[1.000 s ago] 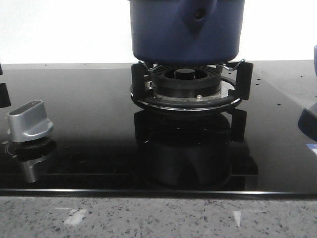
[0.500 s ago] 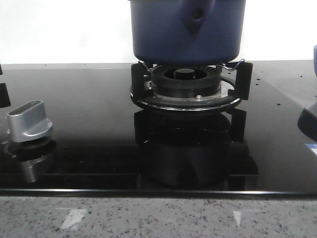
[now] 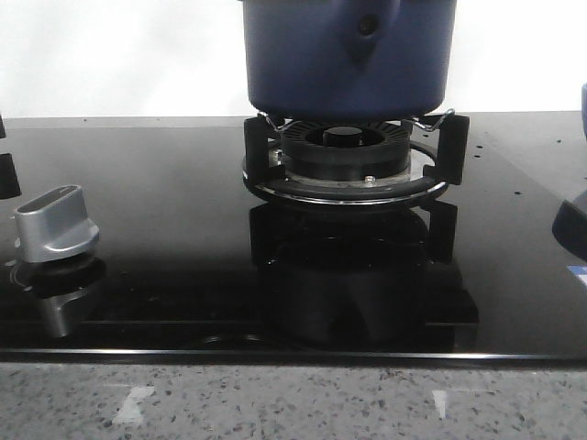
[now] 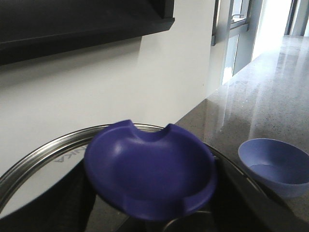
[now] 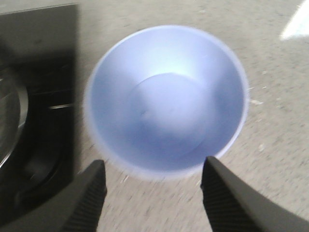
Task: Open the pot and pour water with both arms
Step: 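Reach the right gripper to the light blue bowl and grasp its rim, then lift the bowl with the right gripper and carry it over the saucepan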
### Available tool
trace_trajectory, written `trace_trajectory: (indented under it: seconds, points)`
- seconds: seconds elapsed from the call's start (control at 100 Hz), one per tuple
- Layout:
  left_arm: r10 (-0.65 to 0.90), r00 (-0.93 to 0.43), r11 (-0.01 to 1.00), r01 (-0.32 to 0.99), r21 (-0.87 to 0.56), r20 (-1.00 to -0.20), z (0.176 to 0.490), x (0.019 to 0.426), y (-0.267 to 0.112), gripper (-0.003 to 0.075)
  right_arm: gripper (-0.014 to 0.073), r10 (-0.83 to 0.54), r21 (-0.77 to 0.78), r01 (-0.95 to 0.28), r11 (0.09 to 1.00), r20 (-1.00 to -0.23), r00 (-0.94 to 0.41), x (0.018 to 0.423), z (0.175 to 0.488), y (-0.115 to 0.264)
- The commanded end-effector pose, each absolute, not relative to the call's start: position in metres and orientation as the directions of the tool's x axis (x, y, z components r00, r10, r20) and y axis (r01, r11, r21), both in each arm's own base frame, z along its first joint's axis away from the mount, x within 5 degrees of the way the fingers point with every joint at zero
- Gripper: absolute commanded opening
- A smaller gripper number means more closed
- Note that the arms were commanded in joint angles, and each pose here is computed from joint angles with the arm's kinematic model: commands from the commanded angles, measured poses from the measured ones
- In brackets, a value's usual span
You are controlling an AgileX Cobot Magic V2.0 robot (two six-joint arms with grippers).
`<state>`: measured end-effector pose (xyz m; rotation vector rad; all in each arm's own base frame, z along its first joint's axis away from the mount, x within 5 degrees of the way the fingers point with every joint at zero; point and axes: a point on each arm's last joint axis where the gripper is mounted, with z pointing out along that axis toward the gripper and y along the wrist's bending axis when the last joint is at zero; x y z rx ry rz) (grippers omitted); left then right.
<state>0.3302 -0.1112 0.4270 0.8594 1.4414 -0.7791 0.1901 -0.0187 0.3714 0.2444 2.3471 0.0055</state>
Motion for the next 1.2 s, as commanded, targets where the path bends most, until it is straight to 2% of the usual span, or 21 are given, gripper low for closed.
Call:
trace_trajectory:
  seconds: [0.0, 0.12, 0.23, 0.58, 0.67, 0.84, 0.89, 1.06, 1.19]
  points:
    - [-0.043, 0.076, 0.483, 0.875, 0.046, -0.996, 0.464, 0.309, -0.101, 0.0267, 0.0393, 0.199, 0.055, 0.234, 0.971, -0.732, -0.651, 0.211, 0.388, -0.035]
    - [-0.049, 0.067, 0.501, 0.865, 0.033, -0.997, 0.465, 0.310, -0.093, 0.0267, 0.0393, 0.259, 0.045, 0.315, 0.948, -0.687, -0.679, 0.233, 0.384, -0.059]
    - [-0.049, 0.069, 0.509, 0.860, 0.035, -0.996, 0.466, 0.310, -0.090, 0.0267, 0.0393, 0.297, 0.034, 0.359, 0.933, -0.636, -0.712, 0.249, 0.368, -0.077]
    - [-0.049, 0.069, 0.509, 0.860, 0.035, -0.996, 0.466, 0.310, -0.090, 0.0267, 0.0386, 0.335, 0.034, 0.371, 0.928, -0.514, -0.790, 0.284, 0.323, -0.090]
    - [-0.049, 0.069, 0.509, 0.860, 0.035, -0.996, 0.466, 0.310, -0.090, 0.0267, 0.0298, 0.340, 0.034, 0.372, 0.928, -0.494, -0.801, 0.289, 0.316, -0.091]
    - [-0.049, 0.069, 0.509, 0.860, 0.035, -0.996, 0.466, 0.310, -0.090, 0.0267, -0.0013, 0.342, 0.033, 0.373, 0.927, -0.481, -0.807, 0.291, 0.312, -0.092]
    - [-0.049, 0.069, 0.509, 0.860, 0.035, -0.996, 0.466, 0.310, -0.090, 0.0267, -0.0074, 0.342, 0.033, 0.373, 0.927, -0.481, -0.807, 0.291, 0.312, -0.092]
    - [-0.049, 0.069, 0.509, 0.860, 0.035, -0.996, 0.466, 0.310, -0.090, 0.0267, -0.0072, 0.347, 0.055, 0.372, 0.927, -0.504, -0.791, 0.285, 0.322, -0.089]
    - [-0.049, 0.069, 0.509, 0.860, 0.035, -0.996, 0.466, 0.310, -0.090, 0.0266, -0.0064, 0.329, 0.069, 0.348, 0.935, -0.536, -0.777, 0.285, 0.344, -0.082]
